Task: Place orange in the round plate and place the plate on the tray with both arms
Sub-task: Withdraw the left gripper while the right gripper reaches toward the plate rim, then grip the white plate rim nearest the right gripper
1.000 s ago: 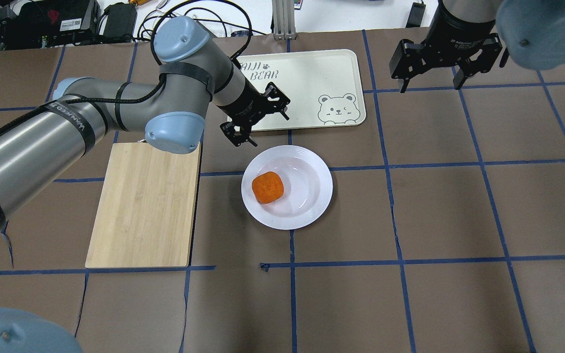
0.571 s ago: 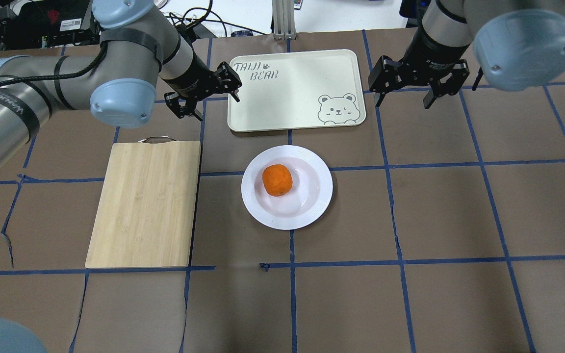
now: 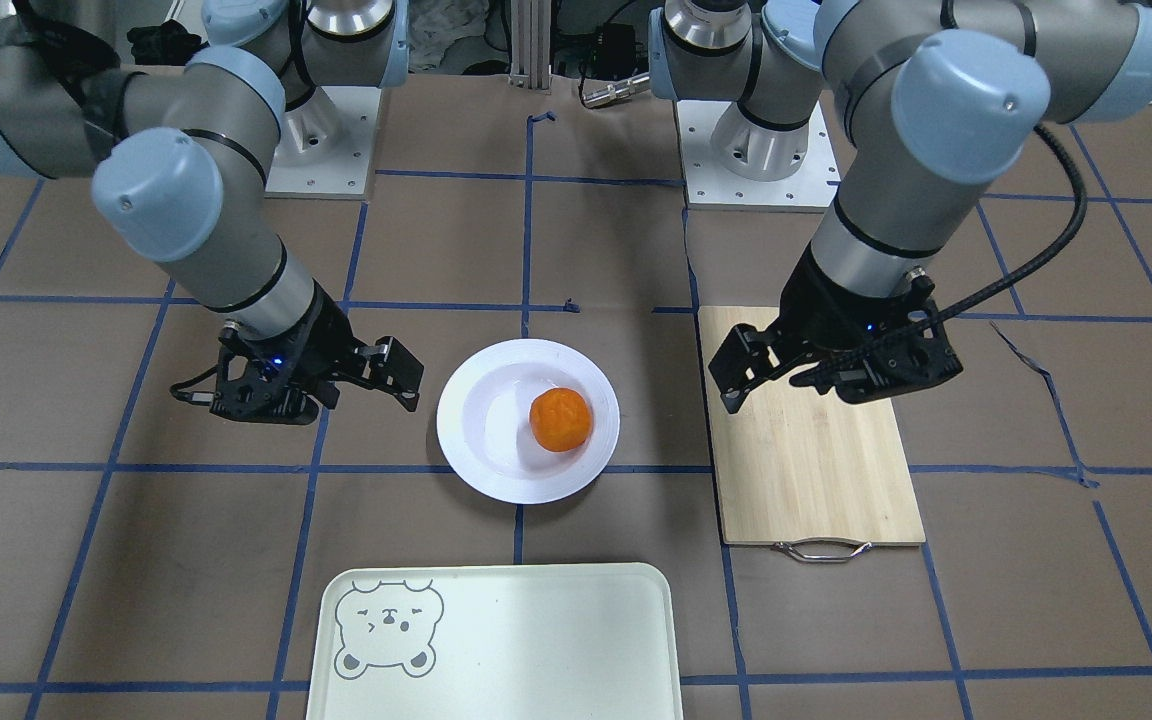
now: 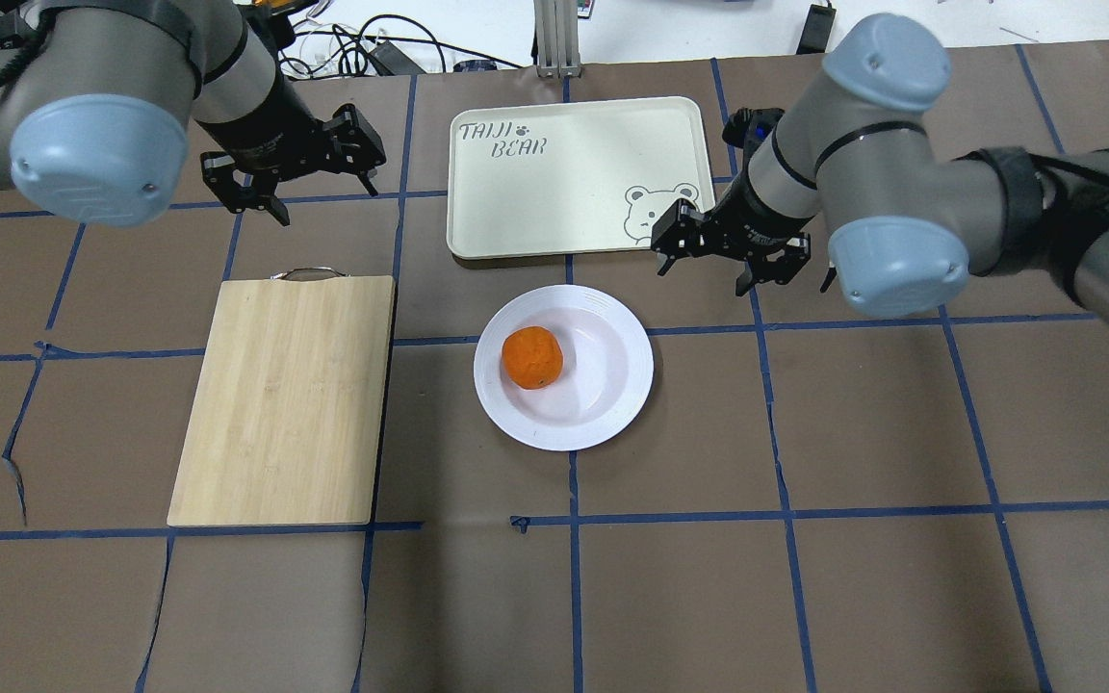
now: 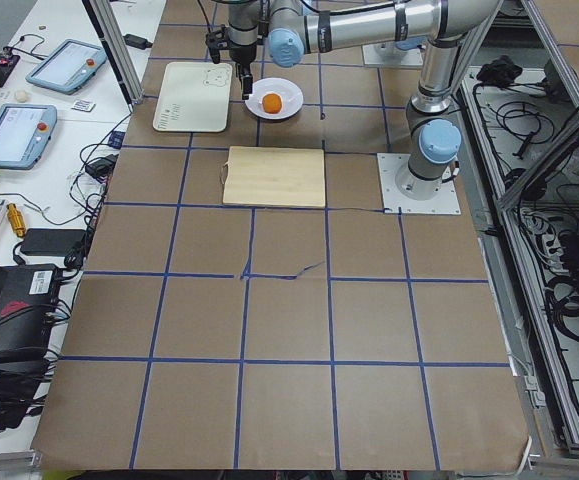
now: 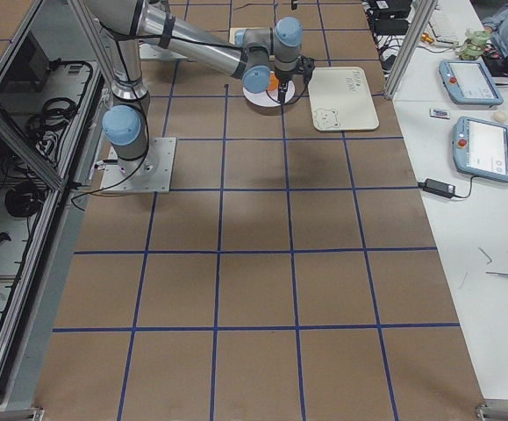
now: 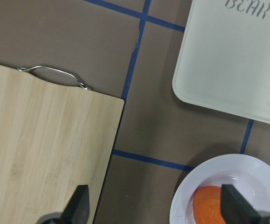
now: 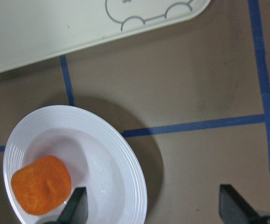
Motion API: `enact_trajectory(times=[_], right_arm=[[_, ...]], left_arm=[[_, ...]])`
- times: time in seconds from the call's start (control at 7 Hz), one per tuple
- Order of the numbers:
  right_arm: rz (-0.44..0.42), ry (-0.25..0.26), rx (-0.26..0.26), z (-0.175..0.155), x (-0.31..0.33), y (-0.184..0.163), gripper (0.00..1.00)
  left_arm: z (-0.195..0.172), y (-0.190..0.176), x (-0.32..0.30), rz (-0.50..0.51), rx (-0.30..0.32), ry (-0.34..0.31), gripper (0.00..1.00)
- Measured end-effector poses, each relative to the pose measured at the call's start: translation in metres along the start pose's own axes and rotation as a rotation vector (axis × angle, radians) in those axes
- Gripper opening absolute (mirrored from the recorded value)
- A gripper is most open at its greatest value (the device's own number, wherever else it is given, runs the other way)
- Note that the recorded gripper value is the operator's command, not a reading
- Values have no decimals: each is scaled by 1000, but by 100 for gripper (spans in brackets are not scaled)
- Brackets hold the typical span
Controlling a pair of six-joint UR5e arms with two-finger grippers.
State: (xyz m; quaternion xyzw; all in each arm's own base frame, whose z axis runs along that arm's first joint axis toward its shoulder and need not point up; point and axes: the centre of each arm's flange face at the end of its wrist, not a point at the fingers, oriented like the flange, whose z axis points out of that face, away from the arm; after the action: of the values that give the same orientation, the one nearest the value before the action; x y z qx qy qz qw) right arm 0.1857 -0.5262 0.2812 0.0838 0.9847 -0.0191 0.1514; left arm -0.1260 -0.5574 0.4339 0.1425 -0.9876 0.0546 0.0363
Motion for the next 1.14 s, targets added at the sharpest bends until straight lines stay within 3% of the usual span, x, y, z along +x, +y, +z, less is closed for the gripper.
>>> enact_trajectory(times=[0.14, 0.43, 0.86, 1.14], right_arm=[[15, -15, 13, 33, -3, 12, 100], [47, -29, 16, 80, -16, 25, 100], [60, -68, -30, 109, -19, 31, 100], [64, -80, -53, 117, -19, 35, 88]], left_arm=[[-12, 3, -14, -14, -2, -18, 100], [-32, 22, -31, 52, -58, -70, 100], [-48, 43, -35, 99, -87, -86, 100], [-51, 45, -35, 100, -83, -79, 100]])
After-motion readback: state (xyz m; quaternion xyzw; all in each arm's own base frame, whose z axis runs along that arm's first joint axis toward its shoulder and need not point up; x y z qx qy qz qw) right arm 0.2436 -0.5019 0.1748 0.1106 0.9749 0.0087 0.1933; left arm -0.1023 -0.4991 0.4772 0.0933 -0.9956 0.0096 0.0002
